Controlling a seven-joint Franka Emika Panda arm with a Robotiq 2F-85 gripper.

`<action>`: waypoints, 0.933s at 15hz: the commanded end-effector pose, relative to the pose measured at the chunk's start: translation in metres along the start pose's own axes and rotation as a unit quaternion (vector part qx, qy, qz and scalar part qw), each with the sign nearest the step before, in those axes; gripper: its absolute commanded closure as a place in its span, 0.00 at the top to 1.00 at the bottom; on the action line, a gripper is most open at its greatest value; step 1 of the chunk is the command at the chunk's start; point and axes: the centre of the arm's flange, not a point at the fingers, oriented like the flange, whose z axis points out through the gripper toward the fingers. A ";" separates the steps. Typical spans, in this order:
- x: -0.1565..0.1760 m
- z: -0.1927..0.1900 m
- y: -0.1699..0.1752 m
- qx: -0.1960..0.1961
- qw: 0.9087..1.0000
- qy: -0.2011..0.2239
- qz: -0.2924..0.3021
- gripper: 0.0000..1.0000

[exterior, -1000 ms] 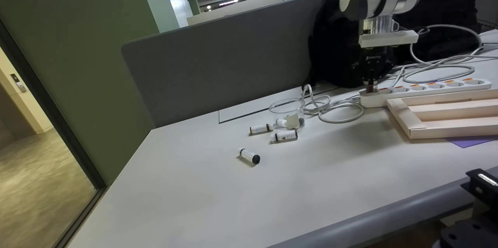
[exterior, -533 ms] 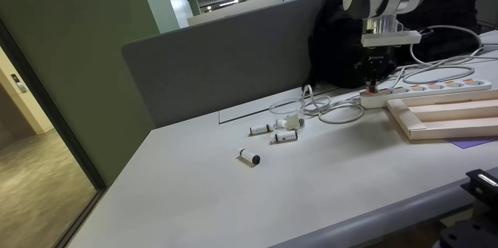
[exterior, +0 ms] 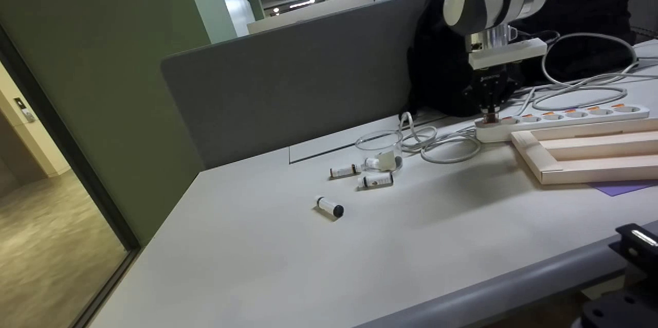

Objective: Press down the leftmost switch

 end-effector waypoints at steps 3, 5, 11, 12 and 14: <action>-0.022 0.038 -0.022 -0.087 0.995 0.005 -0.043 0.00; -0.028 0.038 -0.035 -0.114 0.990 0.024 -0.080 0.00; -0.046 0.027 -0.068 -0.184 0.957 0.088 -0.206 0.00; -0.046 0.018 -0.070 -0.190 0.955 0.088 -0.212 0.00; -0.045 -0.019 -0.070 -0.174 0.959 0.087 -0.208 0.00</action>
